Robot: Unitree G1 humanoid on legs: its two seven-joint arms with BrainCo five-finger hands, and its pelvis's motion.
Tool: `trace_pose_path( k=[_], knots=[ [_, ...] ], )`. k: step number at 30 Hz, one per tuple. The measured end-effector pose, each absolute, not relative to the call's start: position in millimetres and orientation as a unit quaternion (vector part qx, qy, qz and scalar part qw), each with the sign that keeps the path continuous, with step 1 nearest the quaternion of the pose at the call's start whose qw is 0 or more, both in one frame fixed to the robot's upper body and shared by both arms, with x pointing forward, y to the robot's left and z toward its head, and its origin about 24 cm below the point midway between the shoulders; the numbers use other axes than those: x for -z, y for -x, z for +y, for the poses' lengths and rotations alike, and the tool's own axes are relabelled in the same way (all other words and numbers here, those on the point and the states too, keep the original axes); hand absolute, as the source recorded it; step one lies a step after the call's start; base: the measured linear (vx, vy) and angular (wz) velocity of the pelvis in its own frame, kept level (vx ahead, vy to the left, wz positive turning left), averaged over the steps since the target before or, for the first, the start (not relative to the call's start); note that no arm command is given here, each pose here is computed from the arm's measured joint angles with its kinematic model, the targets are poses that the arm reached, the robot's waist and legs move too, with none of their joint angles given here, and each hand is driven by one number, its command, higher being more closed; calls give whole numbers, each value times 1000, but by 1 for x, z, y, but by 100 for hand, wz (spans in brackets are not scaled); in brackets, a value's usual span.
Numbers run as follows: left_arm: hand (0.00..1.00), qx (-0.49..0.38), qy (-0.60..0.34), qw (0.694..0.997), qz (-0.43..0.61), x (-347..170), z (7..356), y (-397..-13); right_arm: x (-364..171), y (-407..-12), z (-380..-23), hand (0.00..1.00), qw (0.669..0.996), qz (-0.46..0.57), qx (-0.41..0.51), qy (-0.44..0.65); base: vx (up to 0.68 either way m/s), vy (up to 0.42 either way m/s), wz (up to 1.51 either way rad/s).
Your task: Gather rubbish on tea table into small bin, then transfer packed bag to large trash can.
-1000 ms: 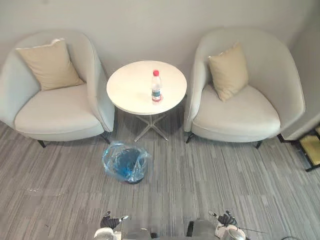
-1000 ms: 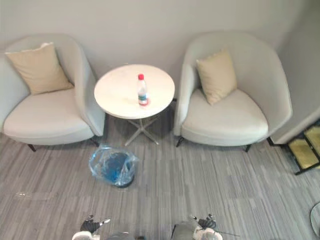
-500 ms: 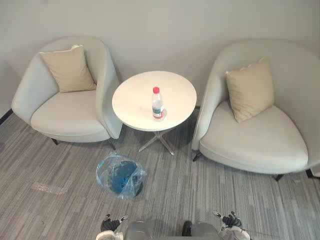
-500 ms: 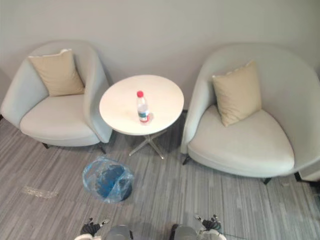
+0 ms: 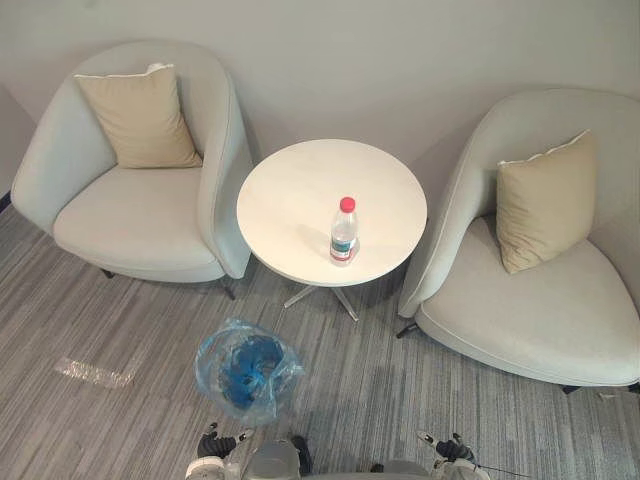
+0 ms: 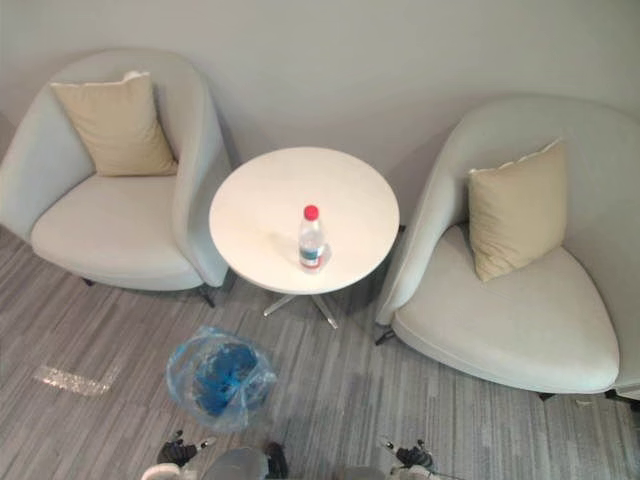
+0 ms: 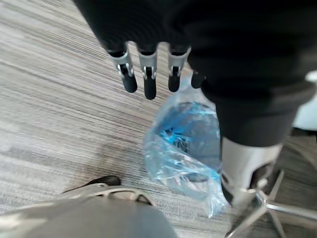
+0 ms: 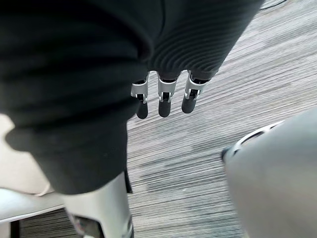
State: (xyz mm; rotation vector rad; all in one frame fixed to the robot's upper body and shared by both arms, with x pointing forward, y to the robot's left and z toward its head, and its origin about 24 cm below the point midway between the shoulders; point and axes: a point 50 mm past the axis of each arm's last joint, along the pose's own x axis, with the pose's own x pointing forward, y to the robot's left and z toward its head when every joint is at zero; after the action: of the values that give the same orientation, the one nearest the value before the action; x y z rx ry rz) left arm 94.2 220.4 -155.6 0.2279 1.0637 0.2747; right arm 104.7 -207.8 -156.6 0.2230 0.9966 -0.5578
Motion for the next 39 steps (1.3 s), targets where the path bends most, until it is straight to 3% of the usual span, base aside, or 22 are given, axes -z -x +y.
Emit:
trace_pose_path(
  k=[19,24,28,30,39],
  knots=[
    [0,-174,-47,849,497,156,209,-95,155,-94,-211,0,839,465,266,-96,79,-137,41],
    [0,-167,-62,850,495,155,214,-96,137,-113,-203,0,884,407,221,-57,-14,27,7],
    [0,-146,-92,854,492,154,213,-98,84,-147,-206,0,945,262,197,-4,-6,18,8],
    [0,-142,-99,854,490,154,213,-98,65,-157,-207,0,959,210,189,24,3,7,5],
    [0,-101,-144,857,484,153,211,-100,41,-172,-207,0,966,143,187,107,10,-3,12]
  ],
)
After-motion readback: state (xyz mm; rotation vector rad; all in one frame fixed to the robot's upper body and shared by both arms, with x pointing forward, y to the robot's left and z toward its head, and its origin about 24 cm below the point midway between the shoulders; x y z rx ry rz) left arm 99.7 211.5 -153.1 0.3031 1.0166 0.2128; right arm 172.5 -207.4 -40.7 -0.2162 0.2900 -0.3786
